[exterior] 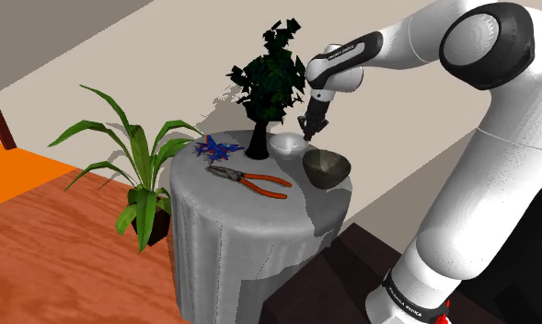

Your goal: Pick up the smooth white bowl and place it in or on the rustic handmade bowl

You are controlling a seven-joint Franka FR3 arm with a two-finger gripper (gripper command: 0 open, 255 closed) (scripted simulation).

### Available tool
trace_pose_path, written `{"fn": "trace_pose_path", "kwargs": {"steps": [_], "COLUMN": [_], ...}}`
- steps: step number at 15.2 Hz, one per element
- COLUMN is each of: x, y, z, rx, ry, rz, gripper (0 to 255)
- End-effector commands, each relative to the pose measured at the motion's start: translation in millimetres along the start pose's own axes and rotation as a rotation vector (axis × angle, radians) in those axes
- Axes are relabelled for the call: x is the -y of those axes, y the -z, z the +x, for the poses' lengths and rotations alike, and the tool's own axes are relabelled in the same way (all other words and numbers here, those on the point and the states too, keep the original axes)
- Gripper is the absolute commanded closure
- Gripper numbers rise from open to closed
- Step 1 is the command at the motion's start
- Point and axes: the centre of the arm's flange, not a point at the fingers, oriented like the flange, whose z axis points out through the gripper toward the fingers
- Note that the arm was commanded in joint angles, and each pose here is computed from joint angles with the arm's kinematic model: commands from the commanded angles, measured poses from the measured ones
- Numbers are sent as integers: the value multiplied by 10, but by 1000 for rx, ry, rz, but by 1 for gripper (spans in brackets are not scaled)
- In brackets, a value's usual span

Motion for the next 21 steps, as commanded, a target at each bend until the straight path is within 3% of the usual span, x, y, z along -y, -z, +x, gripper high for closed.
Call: {"fn": "trace_pose_path", "kwargs": {"steps": [1,21], "x": [9,61], "y": [101,1153], "z": [3,69], "rx": [0,0], "ry": [0,0], "rz": [0,0], "gripper": [255,255]}}
